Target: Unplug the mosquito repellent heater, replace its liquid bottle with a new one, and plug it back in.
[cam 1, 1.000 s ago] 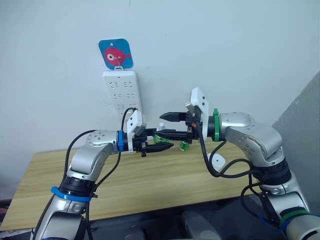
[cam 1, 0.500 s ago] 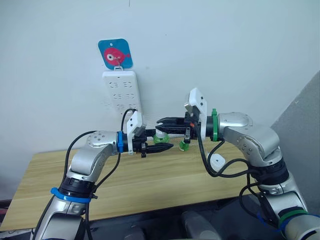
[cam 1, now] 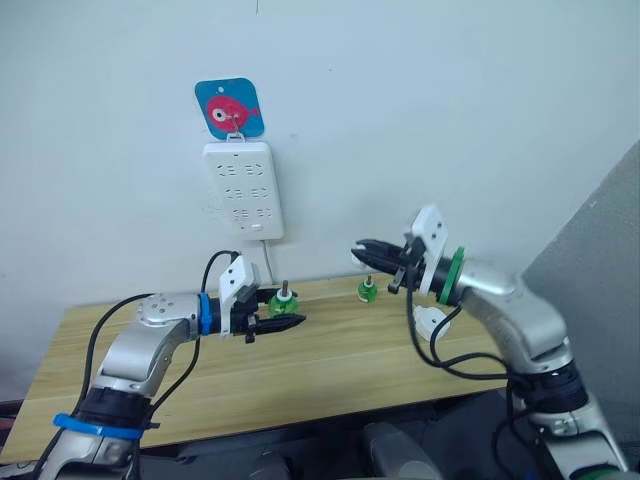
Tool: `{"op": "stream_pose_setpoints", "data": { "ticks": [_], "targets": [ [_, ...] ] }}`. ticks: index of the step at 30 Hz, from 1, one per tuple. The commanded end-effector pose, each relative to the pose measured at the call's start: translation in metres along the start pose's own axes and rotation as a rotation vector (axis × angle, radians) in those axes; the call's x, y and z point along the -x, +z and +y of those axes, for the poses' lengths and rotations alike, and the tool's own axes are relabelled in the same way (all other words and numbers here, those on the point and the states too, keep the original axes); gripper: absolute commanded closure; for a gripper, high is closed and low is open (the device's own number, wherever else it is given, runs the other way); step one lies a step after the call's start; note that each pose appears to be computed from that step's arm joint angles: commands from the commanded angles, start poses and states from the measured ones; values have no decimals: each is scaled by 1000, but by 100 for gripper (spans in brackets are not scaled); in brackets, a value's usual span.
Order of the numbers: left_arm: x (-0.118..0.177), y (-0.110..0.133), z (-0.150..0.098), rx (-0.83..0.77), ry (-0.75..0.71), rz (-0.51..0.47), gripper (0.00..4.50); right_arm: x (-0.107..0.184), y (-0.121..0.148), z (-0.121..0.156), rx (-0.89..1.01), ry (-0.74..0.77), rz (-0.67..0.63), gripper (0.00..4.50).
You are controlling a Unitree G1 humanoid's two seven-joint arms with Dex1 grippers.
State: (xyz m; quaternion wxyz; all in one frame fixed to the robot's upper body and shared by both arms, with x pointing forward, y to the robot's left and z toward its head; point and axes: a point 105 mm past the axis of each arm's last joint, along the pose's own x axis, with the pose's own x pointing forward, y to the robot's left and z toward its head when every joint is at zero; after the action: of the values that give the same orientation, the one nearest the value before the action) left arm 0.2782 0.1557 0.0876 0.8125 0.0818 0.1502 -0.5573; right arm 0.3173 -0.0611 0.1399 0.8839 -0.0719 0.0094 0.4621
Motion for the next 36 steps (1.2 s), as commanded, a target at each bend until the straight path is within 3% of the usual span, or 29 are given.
{"op": "stream_pose_setpoints", "data": {
  "ticks": [1, 6, 11, 21, 22, 26, 30, 33, 36],
  "targets": [
    [8, 13, -7, -66, -1, -21, 219, -2, -20, -12, 82, -127, -19, 430],
    [12, 14, -15, -60, 5, -18, 219, -6, -81, -21, 67, -245, 67, 430],
    [15, 17, -21, -56, 12, -14, 219, -8, -125, -36, -46, -395, 137, 430],
    [19, 20, -25, -51, 25, -1, 219, -4, -156, -48, -59, -497, 214, 430],
    [19, 21, -25, -51, 25, -2, 219, -2, -158, -50, -72, -514, 214, 395],
    [18, 22, -24, -49, 24, -5, 219, 0, -155, -53, -100, -526, 184, 255],
    [15, 24, -23, -48, 21, -12, 219, 1, -132, -51, -112, -493, 82, 117],
    [14, 27, -21, -51, 17, -29, 219, 10, -102, -38, -116, -389, -9, 112],
    [12, 31, -20, -56, -5, -41, 219, 20, -65, -10, -48, -169, -32, 112]
  ]
}}
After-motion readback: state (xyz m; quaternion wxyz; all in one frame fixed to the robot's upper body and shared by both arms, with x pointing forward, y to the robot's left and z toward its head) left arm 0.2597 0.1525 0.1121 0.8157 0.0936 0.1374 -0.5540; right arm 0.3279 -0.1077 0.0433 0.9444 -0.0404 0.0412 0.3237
